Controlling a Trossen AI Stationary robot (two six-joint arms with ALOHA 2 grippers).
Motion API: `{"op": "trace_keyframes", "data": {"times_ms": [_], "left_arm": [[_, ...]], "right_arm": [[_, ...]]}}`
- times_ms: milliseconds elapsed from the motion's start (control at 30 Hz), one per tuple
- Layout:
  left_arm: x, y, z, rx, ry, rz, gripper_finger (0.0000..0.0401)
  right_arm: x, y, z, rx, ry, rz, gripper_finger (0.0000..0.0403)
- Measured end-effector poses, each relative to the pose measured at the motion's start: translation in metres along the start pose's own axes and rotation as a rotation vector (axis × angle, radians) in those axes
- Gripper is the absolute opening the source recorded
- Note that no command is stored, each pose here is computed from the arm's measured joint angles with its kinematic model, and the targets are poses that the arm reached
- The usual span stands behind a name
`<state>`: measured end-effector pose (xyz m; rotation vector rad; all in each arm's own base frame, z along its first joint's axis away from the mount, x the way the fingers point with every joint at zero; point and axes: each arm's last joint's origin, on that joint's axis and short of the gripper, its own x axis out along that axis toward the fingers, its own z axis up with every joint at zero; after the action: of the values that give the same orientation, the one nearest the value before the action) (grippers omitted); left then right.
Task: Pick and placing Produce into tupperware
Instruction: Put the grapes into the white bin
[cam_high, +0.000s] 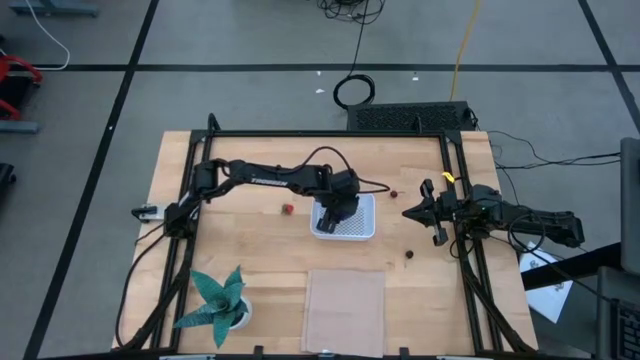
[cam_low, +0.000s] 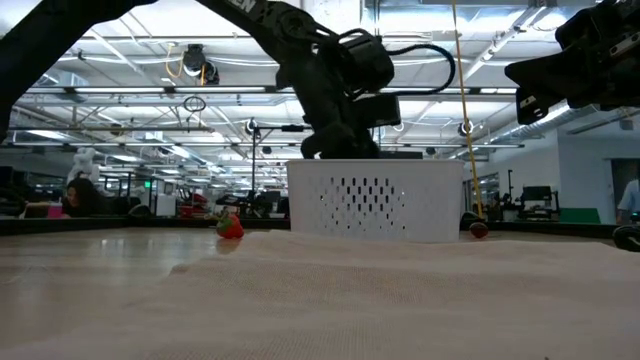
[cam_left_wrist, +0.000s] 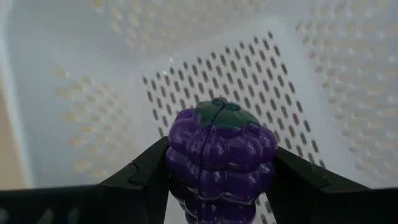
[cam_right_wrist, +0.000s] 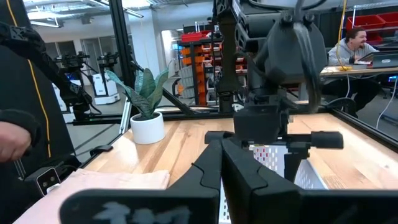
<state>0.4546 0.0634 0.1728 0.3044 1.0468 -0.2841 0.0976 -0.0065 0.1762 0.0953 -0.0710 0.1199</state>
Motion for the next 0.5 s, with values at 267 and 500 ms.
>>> {"op": "trace_keyframes", "data": {"times_ms": [267, 500], "left_arm": [[0.0033, 0.0003, -0.0011, -0.001, 0.006, 0.001, 0.0202], [0.0042, 0.0000, -0.0019, -0.002, 0.009, 0.000, 0.0202]], "right_arm": [[0.0000, 0.0000, 0.0000, 0.000, 0.000, 0.000, 0.0000], [0.0000, 0.0000, 0.0000, 0.000, 0.000, 0.000, 0.0000]]}}
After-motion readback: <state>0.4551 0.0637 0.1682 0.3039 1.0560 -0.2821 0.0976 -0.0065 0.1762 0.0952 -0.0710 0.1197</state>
